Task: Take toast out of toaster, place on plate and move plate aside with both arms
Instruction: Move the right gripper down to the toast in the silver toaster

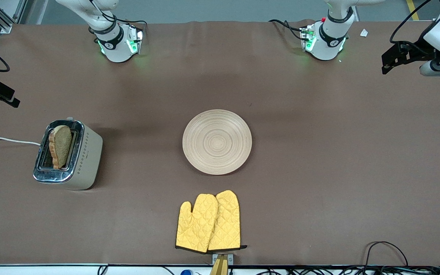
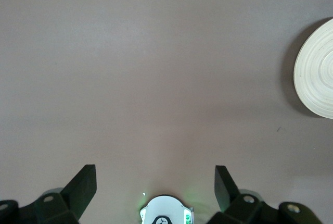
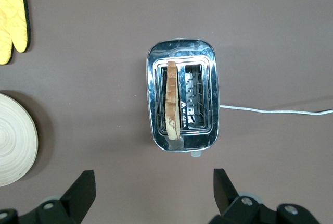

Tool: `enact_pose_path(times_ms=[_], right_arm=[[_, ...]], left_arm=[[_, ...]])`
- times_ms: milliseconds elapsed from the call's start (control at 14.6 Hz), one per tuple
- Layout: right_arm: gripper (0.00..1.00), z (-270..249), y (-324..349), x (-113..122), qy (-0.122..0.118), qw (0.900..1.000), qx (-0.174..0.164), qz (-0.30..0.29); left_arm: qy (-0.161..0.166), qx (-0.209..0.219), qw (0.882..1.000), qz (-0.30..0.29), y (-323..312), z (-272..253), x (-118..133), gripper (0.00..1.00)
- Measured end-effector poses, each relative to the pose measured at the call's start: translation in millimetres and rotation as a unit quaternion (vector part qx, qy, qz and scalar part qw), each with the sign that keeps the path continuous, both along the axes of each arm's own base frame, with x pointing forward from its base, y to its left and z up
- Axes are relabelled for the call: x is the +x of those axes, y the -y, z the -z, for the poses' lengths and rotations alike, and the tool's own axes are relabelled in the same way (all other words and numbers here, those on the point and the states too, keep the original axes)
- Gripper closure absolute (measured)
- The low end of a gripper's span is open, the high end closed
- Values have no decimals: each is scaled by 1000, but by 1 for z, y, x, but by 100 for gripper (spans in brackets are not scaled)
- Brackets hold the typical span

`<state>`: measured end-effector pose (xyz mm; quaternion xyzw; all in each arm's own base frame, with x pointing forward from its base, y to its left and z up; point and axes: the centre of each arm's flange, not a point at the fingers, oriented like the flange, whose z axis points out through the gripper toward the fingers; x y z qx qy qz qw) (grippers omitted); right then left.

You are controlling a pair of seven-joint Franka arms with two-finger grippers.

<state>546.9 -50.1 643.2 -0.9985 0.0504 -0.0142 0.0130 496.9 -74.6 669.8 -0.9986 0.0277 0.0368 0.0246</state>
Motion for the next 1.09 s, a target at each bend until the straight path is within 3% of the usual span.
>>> enact_pose_path(times_ms=[411,616,889,1026,1095], right_arm=[[0,17,11,7,-17,1000,2,8],[0,64,15,26,-57,998,9,9],[0,162,21,65,-108,994,19,9],[2,204,23,78,-127,992,23,10],[10,221,24,82,-135,991,24,10]], left_arm=[[-3,0,1000,0,0,3,2,0],[-11,0,1000,0,0,11,7,0],[-15,0,1000,0,0,16,11,0],[-14,0,1000,0,0,15,12,0],[-14,0,1000,0,0,15,12,0]])
